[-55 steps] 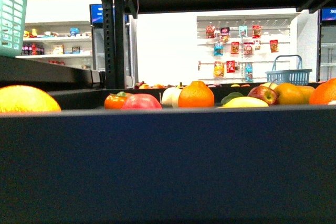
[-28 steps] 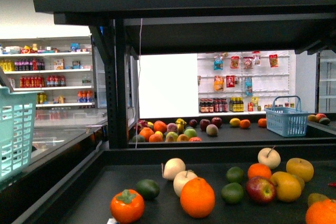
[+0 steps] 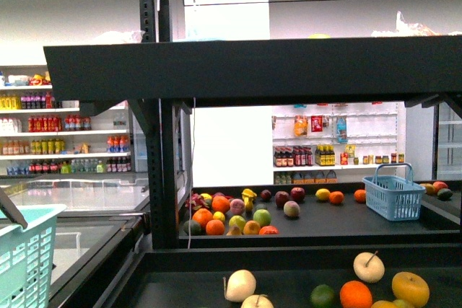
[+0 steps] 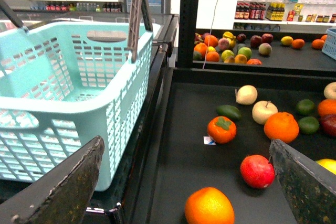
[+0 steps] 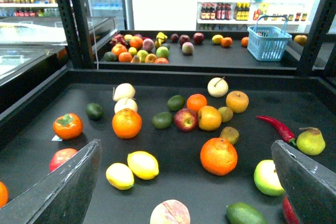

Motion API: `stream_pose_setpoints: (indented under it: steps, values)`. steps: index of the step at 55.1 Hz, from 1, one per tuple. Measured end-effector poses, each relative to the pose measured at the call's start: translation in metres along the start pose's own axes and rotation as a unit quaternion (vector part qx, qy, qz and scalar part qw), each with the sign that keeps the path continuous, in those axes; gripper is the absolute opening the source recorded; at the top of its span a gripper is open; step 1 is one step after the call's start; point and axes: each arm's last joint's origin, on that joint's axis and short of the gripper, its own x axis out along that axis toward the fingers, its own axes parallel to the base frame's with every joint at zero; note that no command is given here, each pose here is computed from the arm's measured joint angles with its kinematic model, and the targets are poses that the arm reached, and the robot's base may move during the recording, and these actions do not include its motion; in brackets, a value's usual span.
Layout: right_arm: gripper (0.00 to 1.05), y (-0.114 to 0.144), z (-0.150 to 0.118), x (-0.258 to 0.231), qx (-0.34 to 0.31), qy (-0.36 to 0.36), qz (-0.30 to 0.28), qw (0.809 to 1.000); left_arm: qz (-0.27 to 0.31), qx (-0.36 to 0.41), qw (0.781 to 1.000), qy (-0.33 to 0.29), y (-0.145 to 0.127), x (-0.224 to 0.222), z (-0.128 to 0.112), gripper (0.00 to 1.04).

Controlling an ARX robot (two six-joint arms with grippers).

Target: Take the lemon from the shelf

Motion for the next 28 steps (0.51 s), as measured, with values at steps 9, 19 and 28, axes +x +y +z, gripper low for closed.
stream_pose_setpoints:
  steps: [9,19,28]
  values:
    - [0.97,0.0000,0.0000,0.0000,0.000,0.000,0.000,1.000,0.000,0.000,1.000,0.000,0.0000,0.0000,0.0000,0.97]
    - [0.97,0.0000,0.0000,0.0000,0.000,0.000,0.000,1.000,0.000,0.000,1.000,0.000,0.0000,0.0000,0.0000,0.97]
    - [0.97,0.0000,0.0000,0.0000,0.000,0.000,0.000,1.000,-0.006,-0.004,1.000,0.006,-0.0001,0.0002,-0.0007,0.97]
